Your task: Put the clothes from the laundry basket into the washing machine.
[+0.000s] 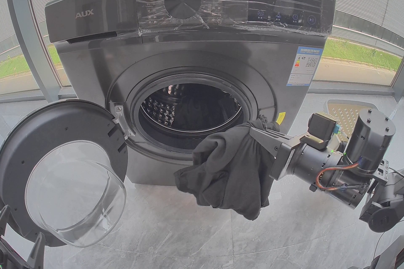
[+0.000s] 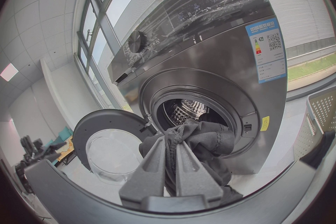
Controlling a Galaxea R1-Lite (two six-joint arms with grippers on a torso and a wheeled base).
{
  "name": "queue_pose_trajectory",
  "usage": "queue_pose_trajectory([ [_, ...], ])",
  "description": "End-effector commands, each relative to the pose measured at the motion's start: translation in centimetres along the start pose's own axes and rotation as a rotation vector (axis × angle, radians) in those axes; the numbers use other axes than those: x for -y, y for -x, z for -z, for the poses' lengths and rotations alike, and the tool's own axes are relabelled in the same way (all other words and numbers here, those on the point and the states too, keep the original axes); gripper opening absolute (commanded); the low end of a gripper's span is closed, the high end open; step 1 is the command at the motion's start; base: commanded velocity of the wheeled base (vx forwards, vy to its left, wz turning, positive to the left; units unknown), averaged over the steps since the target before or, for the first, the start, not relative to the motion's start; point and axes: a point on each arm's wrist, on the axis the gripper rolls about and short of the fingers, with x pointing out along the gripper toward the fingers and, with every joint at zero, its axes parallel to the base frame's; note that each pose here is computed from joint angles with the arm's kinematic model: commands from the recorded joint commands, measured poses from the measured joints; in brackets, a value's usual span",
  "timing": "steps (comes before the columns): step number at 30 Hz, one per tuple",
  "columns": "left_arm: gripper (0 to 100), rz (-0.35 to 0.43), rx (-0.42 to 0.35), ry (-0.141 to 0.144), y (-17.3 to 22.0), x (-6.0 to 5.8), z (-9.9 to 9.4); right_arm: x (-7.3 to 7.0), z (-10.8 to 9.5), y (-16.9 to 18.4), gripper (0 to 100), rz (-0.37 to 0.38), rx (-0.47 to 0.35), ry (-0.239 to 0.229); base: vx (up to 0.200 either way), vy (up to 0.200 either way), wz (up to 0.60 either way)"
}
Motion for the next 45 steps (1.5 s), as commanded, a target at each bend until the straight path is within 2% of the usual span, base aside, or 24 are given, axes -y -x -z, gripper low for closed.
queue_pose_trajectory([
  [1,100,0.205,-0.064,0.027,-1.4,-0.1,-3.1,-0.7,0.8,-2.9,0,0.034,0.008,0.006,0.0,0.0,0.0],
  [2,100,0.261,-0.118,0.044,-2.3,-0.1,-3.1,-1.2,0.8,-3.2,0,0.017,0.011,0.002,0.0,0.0,0.0],
  [5,100,0.348,-0.22,0.089,-4.2,-0.1,-3.3,-1.9,0.9,-4.1,0,-0.007,0.015,-0.007,0.0,0.0,0.0],
  [8,100,0.415,-0.276,0.115,-6.3,-0.2,-3.5,-2.0,1.2,-4.9,0,-0.013,0.01,-0.007,0.0,0.0,0.0],
  [14,100,0.508,-0.315,0.123,-10.3,-0.1,-3.9,-2.4,-0.3,-6.2,0,-0.04,0.07,-0.02,0.0,0.0,0.0],
  [16,100,0.582,-0.322,0.123,-11.6,0.5,-3.9,-2.6,-0.7,-6.4,0,-0.053,0.085,-0.035,0.0,0.0,0.0],
  [20,100,0.652,-0.355,0.117,-13.5,1.5,-3.6,-2.8,-0.7,-6.4,0,-0.063,0.087,-0.04,0.0,0.0,0.0],
  [25,100,0.685,-0.383,0.12,-16.0,2.4,-3.0,-2.6,-0.7,-6.5,0,-0.056,0.088,-0.041,0.0,0.0,0.0],
  [28,100,0.685,-0.383,0.12,-16.0,2.4,-3.0,-2.6,-0.7,-6.5,0,-0.056,0.088,-0.041,0.0,0.0,0.0],
  [29,100,0.687,-0.406,0.123,-18.2,2.9,-2.0,-2.7,-0.7,-6.5,0,-0.058,0.085,-0.041,0.0,0.0,0.0],
  [36,100,0.69,-0.444,0.131,-20.7,3.5,-0.3,-2.8,-0.4,-6.2,0,-0.066,0.095,-0.042,0.0,0.0,0.0],
  [41,100,0.709,-0.476,0.168,-22.5,4.5,0.7,-2.8,-0.2,-6.1,0,-0.069,0.096,-0.041,0.0,0.0,0.0],
  [45,100,0.71,-0.501,0.17,-24.0,5.1,1.8,-2.7,-0.1,-5.9,0,-0.065,0.093,-0.037,0.0,0.0,0.0],
])
